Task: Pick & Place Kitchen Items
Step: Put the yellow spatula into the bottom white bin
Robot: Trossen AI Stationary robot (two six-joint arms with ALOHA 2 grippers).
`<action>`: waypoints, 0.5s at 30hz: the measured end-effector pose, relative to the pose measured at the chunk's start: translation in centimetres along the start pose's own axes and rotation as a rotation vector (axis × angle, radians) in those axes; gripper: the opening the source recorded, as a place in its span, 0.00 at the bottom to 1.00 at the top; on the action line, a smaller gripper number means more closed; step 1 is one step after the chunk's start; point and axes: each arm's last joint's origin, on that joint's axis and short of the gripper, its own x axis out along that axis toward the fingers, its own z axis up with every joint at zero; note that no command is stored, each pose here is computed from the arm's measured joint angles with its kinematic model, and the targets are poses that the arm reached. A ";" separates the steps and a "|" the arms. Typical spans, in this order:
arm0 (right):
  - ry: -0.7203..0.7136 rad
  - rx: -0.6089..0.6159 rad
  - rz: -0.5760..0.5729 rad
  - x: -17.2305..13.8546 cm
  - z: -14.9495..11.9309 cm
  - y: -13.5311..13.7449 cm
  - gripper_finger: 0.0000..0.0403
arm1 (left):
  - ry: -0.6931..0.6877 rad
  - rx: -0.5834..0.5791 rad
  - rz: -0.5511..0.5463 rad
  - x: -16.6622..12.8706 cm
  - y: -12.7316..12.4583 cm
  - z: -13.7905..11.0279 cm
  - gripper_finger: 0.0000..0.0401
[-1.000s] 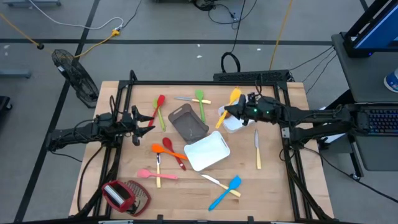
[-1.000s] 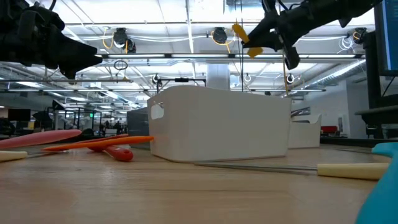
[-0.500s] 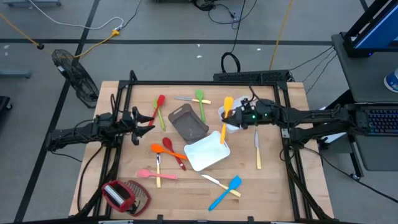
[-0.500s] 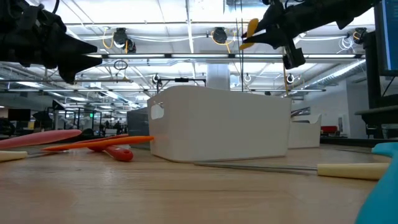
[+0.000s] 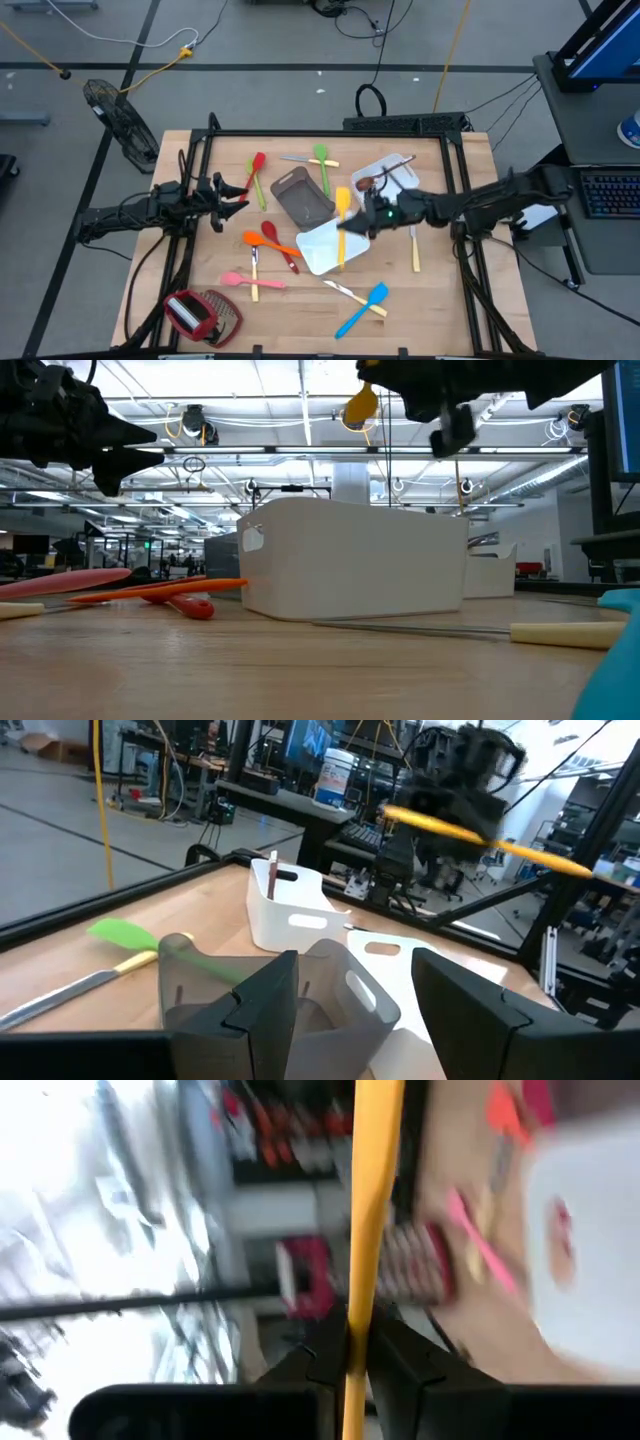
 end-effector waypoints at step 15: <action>0.260 -0.009 -0.204 -0.5 -1.5 -1.7 0.06 | 0.000 -0.028 0.000 0.0 0.0 0.0 0.50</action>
